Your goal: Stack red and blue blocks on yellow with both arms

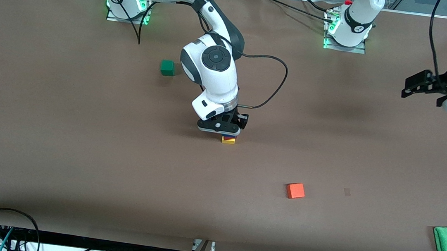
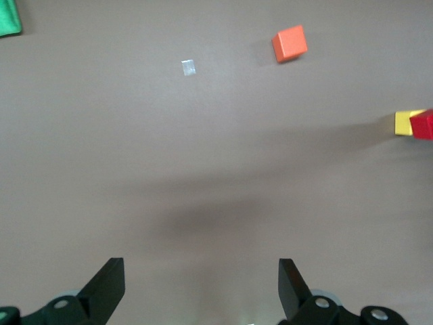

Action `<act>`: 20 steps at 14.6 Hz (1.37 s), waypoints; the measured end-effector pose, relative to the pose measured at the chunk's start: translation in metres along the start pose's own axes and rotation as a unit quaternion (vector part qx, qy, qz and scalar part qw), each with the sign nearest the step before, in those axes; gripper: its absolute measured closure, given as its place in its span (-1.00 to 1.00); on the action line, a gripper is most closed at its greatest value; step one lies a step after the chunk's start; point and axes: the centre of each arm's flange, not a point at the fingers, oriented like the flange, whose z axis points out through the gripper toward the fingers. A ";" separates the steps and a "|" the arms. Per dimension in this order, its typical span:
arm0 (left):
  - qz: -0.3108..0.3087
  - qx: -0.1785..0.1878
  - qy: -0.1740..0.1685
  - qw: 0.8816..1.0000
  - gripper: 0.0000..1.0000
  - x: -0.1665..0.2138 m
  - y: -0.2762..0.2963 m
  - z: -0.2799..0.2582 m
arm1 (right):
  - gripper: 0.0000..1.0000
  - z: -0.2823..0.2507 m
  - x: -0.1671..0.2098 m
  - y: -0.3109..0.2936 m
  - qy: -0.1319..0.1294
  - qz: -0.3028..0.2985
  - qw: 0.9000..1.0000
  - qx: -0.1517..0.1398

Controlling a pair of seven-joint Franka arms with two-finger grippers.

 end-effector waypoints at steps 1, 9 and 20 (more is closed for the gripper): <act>-0.008 0.000 0.004 1.000 -1.00 0.000 0.000 -0.001 | -0.11 0.000 -0.001 -0.001 0.001 -0.002 1.000 -0.001; -0.010 0.003 0.021 1.000 -1.00 0.035 0.013 0.040 | -0.11 0.002 -0.005 -0.001 -0.003 -0.007 1.000 -0.010; -0.039 0.001 0.072 0.997 -1.00 0.046 0.022 0.021 | -0.11 0.008 -0.006 0.000 -0.006 -0.008 1.000 -0.015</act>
